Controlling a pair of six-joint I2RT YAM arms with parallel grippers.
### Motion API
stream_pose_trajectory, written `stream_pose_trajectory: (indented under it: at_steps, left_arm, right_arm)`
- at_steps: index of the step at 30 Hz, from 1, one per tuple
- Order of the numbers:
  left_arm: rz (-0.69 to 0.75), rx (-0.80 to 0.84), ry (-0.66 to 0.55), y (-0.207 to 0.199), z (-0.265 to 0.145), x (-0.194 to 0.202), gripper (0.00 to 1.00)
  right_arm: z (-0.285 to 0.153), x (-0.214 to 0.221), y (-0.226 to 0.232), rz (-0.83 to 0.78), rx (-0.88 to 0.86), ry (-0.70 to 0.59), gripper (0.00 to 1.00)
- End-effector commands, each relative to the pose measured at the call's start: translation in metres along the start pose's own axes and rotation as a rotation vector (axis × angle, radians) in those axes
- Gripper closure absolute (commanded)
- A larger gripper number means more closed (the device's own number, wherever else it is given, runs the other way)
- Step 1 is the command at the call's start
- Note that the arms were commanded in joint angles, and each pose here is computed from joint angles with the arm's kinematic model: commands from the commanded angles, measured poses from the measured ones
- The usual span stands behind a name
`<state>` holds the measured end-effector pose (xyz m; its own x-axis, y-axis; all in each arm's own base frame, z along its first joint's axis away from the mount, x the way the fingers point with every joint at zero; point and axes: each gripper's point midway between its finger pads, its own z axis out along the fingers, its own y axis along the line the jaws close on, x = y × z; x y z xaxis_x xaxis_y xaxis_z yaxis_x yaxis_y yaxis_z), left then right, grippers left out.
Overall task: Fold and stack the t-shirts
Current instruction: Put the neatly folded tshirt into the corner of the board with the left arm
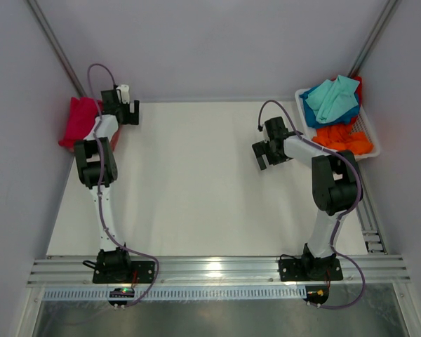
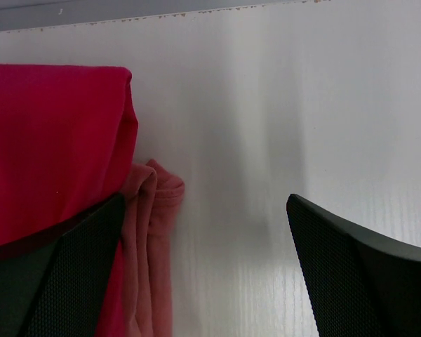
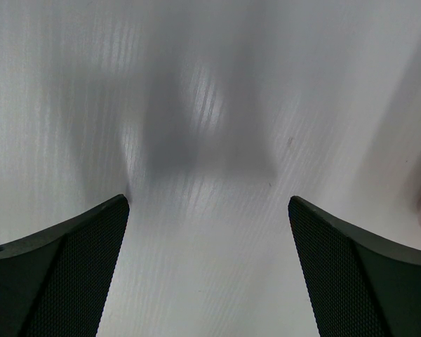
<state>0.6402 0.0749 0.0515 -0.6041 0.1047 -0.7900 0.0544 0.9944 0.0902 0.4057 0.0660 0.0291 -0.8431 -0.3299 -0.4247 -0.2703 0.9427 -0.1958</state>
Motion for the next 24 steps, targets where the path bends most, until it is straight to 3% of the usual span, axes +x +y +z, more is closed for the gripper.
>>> stream_pose_trajectory:
  at_steps: [1,15,24]
  left_arm:
    - [-0.001,-0.122,-0.118,0.034,-0.027,-0.048,0.01]
    - [-0.093,-0.259,-0.161,0.093,-0.056,-0.057,0.01]
    - [-0.116,-0.203,-0.152,0.09,-0.057,-0.052,0.01]
  right_arm:
    - [-0.005,-0.003,-0.001,0.013,-0.006,-0.02,0.01]
    - [-0.004,-0.001,0.0,0.019,-0.019,-0.015,0.01]
    - [-0.005,-0.001,0.0,0.023,-0.022,-0.012,0.0]
